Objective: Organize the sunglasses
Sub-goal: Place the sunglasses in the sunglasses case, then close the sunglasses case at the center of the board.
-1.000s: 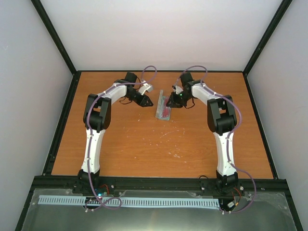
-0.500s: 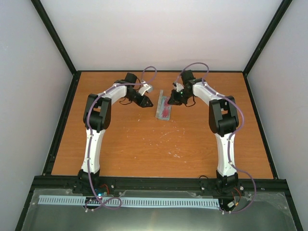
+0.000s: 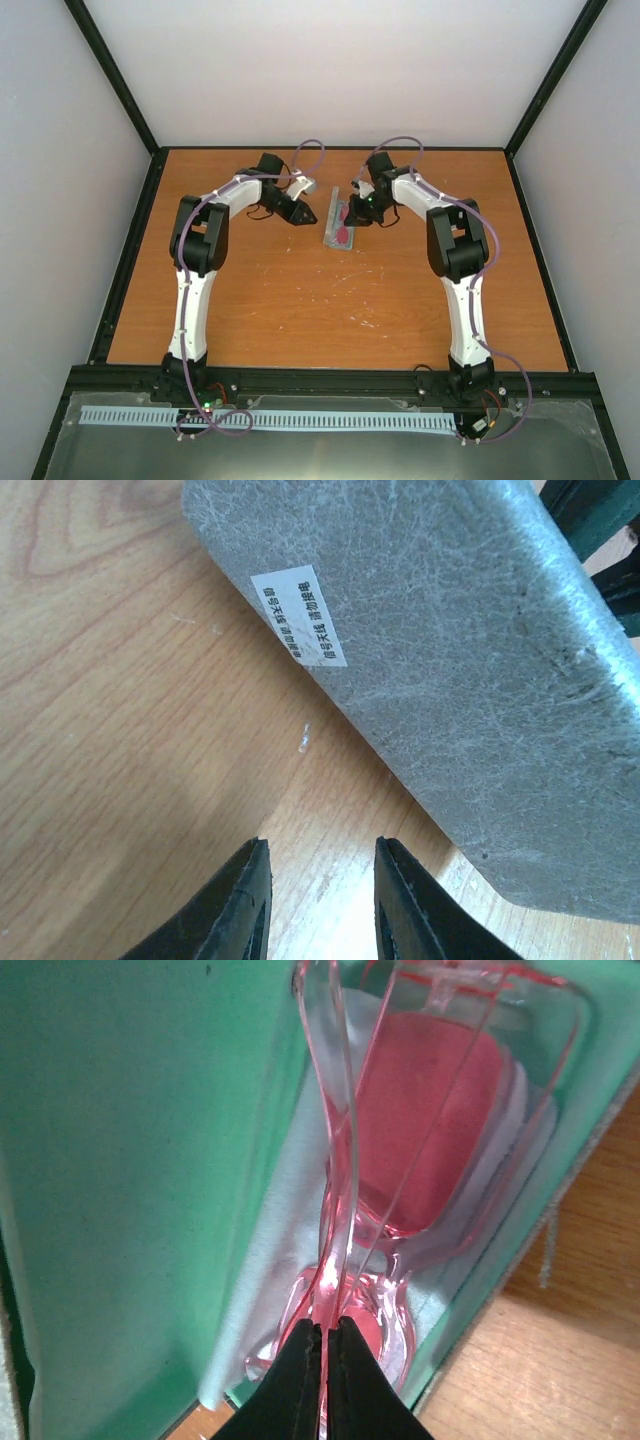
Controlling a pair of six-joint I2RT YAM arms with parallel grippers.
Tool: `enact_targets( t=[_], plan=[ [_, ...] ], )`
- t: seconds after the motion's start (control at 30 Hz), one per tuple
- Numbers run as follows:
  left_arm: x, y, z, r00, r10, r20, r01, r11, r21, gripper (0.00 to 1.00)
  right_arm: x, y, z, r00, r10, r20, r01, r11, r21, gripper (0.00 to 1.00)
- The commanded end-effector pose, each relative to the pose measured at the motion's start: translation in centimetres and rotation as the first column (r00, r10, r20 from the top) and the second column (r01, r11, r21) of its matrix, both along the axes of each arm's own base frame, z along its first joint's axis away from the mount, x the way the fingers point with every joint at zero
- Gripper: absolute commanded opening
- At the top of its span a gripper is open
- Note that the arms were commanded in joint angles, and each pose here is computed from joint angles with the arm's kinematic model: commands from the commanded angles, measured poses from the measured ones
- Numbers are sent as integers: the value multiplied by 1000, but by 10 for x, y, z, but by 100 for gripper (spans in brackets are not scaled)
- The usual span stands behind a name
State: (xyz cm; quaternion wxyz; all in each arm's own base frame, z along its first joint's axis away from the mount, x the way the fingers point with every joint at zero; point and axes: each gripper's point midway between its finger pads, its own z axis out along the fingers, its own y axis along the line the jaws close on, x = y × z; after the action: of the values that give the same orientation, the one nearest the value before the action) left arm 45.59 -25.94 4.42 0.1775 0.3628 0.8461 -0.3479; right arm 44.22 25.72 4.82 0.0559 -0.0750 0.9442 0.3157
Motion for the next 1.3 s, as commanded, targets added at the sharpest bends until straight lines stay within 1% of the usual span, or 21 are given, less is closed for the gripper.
enact_targets(
  t=[0.0, 0.17, 0.3, 0.5, 0.6, 0.67, 0.73, 0.8, 0.83, 0.9, 1.03, 1.27],
  plan=[
    [2, -5, 25, 999, -3, 49, 4, 1000, -31, 31, -3, 1, -20, 999, 10, -35, -11, 999, -47, 5],
    [1, -5, 25, 999, -1, 50, 2, 1000, -28, 31, -4, 5, -30, 999, 19, -51, -21, 999, -47, 4],
    [3, -6, 26, 999, -1, 54, 2, 999, -33, 31, 0, 6, -18, 1000, 22, -21, -23, 999, -41, 6],
    [14, -8, 37, 996, 5, 89, -2, 999, -36, 31, 2, 4, 35, 997, 14, 72, -12, 1000, -29, 19],
    [18, -9, 43, 994, 4, 109, 0, 999, -38, 31, 1, 0, 67, 991, 0, 131, 2, 1000, -16, 23],
    [21, -10, 48, 993, 6, 118, -1, 999, -44, 31, -1, -6, 79, 988, -25, 153, 27, 1000, -10, 23],
    [23, -11, 53, 992, 11, 123, -4, 999, -53, 31, -1, -16, 84, 984, -68, 166, 69, 998, 4, 19],
    [24, -12, 57, 992, 15, 123, -8, 998, -63, 31, 0, -28, 80, 979, -115, 168, 116, 993, 5, 6],
    [25, -14, 58, 992, 17, 122, -9, 998, -69, 31, 0, -35, 74, 977, -138, 161, 140, 990, -1, 3],
    [26, -15, 61, 992, 19, 121, -10, 997, -75, 31, 1, -47, 57, 977, -174, 126, 177, 984, -16, 3],
    [25, -19, 63, 992, 10, 127, -1, 997, -75, 30, 7, -53, 28, 979, -183, 89, 189, 980, -56, 3],
    [27, -26, 70, 989, 5, 150, 6, 997, -73, 30, 21, -50, 14, 979, -184, 91, 190, 980, -64, 3]
  ],
)
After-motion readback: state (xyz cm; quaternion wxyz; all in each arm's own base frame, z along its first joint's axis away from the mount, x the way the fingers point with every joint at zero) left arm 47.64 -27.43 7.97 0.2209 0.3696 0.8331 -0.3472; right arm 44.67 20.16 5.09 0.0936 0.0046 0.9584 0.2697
